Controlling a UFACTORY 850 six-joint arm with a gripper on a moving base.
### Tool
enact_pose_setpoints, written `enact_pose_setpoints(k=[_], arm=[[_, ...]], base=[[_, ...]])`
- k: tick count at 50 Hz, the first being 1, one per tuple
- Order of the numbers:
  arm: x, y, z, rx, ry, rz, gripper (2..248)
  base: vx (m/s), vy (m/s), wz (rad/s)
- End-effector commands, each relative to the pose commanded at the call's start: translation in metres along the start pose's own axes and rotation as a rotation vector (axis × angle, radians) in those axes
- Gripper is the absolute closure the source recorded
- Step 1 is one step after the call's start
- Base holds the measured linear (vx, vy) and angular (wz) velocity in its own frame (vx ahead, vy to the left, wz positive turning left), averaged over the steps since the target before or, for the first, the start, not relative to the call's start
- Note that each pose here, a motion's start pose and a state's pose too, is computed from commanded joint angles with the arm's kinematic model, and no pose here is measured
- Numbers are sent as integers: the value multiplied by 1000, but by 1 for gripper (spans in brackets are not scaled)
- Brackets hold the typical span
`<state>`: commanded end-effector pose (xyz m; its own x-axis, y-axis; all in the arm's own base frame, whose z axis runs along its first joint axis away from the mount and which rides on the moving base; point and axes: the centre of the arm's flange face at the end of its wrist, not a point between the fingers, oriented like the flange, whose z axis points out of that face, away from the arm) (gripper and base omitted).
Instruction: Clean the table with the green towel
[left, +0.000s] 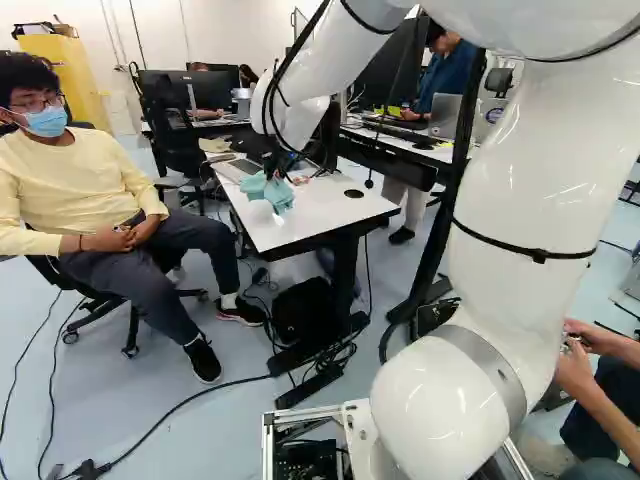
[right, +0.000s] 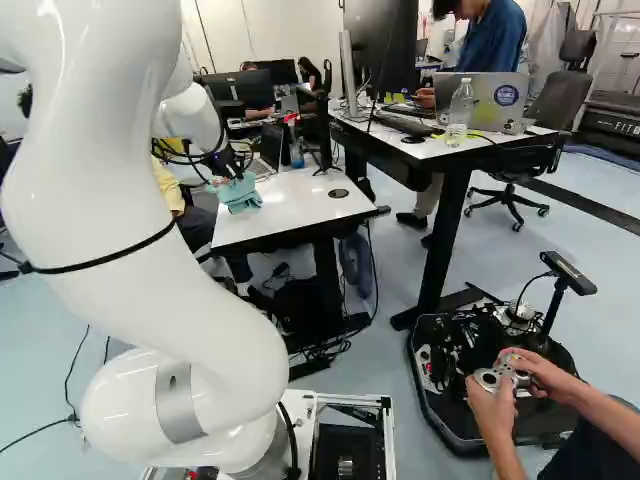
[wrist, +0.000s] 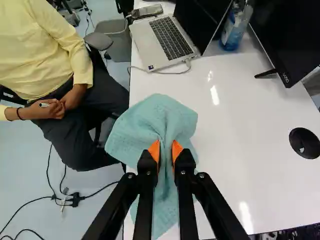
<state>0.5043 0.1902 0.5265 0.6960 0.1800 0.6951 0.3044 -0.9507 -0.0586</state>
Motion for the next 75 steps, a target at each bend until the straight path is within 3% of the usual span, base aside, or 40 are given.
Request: enact_pose_setpoints(k=[15, 61, 75], arm=[[-11, -5, 11, 5, 3, -8, 199], [-43, -5, 58, 0, -97, -12, 199], [-46, -5, 63, 0, -106, -12, 199]], base=[[0, 0, 0], [0, 0, 0], [0, 0, 0]])
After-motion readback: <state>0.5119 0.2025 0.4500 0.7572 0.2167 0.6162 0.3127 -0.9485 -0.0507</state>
